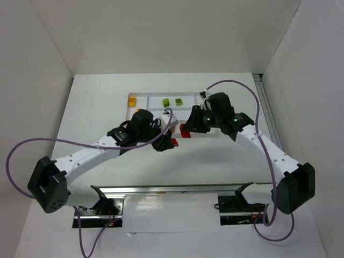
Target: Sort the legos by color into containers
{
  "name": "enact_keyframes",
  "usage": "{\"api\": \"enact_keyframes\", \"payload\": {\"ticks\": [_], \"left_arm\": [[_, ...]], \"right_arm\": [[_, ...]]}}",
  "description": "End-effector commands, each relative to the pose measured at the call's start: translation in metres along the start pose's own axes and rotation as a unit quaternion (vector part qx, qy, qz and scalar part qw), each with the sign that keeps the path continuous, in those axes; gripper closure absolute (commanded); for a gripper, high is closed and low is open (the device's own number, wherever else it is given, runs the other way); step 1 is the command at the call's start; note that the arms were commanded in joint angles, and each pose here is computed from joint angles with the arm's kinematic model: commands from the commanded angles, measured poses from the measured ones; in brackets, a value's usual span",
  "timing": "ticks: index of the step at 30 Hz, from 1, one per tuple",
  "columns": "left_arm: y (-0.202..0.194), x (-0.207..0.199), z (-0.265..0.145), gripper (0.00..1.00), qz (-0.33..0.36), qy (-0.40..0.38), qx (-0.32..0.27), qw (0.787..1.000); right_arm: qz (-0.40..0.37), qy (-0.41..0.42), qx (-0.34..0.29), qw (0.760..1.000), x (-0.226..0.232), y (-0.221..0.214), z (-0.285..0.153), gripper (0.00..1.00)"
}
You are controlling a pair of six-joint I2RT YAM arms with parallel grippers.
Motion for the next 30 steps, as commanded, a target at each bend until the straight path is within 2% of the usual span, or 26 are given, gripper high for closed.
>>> {"api": "enact_keyframes", "payload": {"ticks": [1, 5, 6, 10, 13, 16, 21, 24, 25, 26, 29, 30], "left_arm": [[0.001, 0.029, -0.025, 1.0, -0.041, 0.057, -0.01, 0.997], [-0.011, 0.057, -0.036, 1.0, -0.135, 0.09, 0.011, 0.987], [-0.015, 0.063, -0.041, 1.0, -0.156, 0.101, 0.015, 0.982], [-0.011, 0.081, -0.045, 1.0, -0.236, 0.147, 0.005, 0.961], [0.0, 0.094, -0.043, 1.0, -0.255, 0.164, -0.003, 0.953], [0.003, 0.117, -0.045, 1.0, -0.286, 0.216, -0.005, 0.934], [0.012, 0.147, -0.027, 1.0, -0.31, 0.216, -0.003, 0.926], [0.003, 0.157, -0.01, 1.0, -0.338, 0.213, 0.016, 0.917], [0.004, 0.16, -0.007, 1.0, -0.338, 0.213, 0.016, 0.917], [0.006, 0.162, -0.005, 1.0, -0.345, 0.213, 0.014, 0.914], [0.0, 0.168, 0.002, 1.0, -0.359, 0.225, 0.023, 0.906], [0.001, 0.171, 0.005, 1.0, -0.358, 0.225, 0.02, 0.906]], "right_arm": [[-0.02, -0.018, -0.103, 0.994, 0.011, 0.035, 0.001, 0.85], [-0.011, -0.054, -0.169, 0.984, 0.008, 0.064, 0.023, 0.85], [-0.006, -0.083, -0.18, 0.98, -0.001, 0.072, 0.04, 0.85], [-0.02, -0.14, -0.19, 0.972, -0.015, 0.097, 0.079, 0.85], [-0.02, -0.175, -0.182, 0.967, -0.033, 0.104, 0.109, 0.84], [-0.022, -0.199, -0.189, 0.961, -0.044, 0.112, 0.131, 0.84], [-0.021, -0.208, -0.186, 0.96, -0.051, 0.119, 0.152, 0.81], [-0.014, -0.212, -0.186, 0.959, -0.058, 0.123, 0.161, 0.71], [-0.013, -0.211, -0.179, 0.961, -0.061, 0.121, 0.164, 0.53], [-0.012, -0.216, -0.172, 0.961, -0.064, 0.121, 0.17, 0.42], [-0.011, -0.221, -0.167, 0.961, -0.065, 0.122, 0.173, 0.19], [-0.012, -0.218, -0.17, 0.961, -0.062, 0.123, 0.17, 0.15]]}}
Point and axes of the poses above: each gripper's point midway between its finger pads, its own z axis out along the fingers, its own x axis along the line the jaws close on, y = z × x, the point moved 9 cm from there along -z, back along the fingers, and after that the axes turned 9 degrees about z, right-handed, at the moved point
